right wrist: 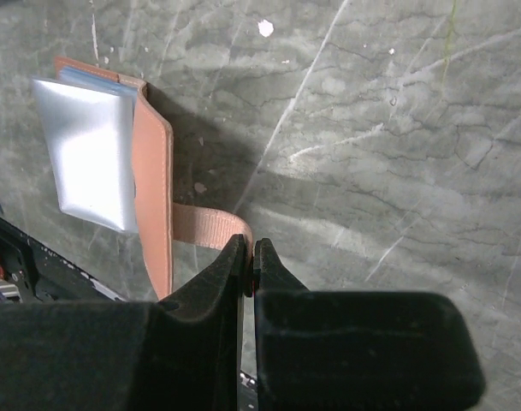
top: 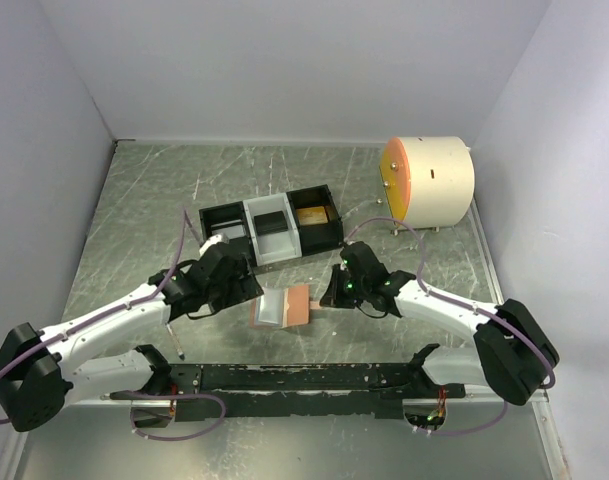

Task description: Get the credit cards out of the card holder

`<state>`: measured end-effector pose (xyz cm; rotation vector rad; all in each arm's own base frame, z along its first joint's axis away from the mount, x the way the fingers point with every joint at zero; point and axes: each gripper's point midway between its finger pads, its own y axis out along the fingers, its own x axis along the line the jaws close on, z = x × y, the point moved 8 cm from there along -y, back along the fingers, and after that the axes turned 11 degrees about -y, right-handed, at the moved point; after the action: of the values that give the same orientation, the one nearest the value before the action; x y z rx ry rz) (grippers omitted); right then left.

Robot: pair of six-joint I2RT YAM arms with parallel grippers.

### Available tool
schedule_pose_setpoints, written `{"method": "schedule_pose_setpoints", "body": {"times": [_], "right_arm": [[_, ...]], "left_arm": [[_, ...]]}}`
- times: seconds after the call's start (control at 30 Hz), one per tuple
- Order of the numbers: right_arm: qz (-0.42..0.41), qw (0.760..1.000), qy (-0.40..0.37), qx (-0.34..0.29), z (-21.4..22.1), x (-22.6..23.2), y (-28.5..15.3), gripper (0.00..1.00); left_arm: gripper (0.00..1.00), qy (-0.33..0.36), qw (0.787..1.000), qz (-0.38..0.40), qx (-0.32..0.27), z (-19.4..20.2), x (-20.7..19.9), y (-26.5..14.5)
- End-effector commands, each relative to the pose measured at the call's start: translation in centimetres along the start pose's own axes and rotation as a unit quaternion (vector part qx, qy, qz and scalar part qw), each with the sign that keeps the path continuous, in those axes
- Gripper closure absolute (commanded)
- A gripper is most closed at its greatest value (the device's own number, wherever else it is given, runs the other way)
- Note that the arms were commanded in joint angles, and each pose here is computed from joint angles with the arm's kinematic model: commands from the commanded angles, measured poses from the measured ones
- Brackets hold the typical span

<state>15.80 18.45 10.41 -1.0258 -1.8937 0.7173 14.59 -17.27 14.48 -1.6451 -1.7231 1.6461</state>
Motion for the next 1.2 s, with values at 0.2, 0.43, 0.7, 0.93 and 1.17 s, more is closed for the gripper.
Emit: {"method": "schedule_pose_setpoints", "body": {"times": [0.2, 0.43, 0.7, 0.93, 1.17], "right_arm": [[-0.022, 0.999, -0.003, -0.037, 1.8, -1.3, 0.6, 0.95], [0.0, 1.0, -0.014, -0.025, 2.7, -2.3, 1.4, 0.95], [0.001, 1.0, -0.016, -0.027, 2.9, -2.4, 1.3, 0.94], [-0.002, 0.999, -0.017, -0.027, 2.8, -2.3, 1.3, 0.94], [-0.02, 0.999, -0.014, -0.044, 2.1, -1.6, 0.8, 0.9]], "left_arm": [[0.15, 0.04, 0.974, 0.208, 0.087, 2.8, -3.6, 0.3], [0.18, 0.05, 0.981, 0.17, 0.079, 3.7, -2.7, 2.4], [0.25, 0.043, 0.982, 0.162, 0.081, 4.6, -4.2, 2.9], [0.36, 0.063, 0.972, 0.209, 0.092, 5.8, -6.5, 2.0], [0.52, 0.094, 0.968, 0.202, 0.116, 7.4, -7.5, 3.0]]}}
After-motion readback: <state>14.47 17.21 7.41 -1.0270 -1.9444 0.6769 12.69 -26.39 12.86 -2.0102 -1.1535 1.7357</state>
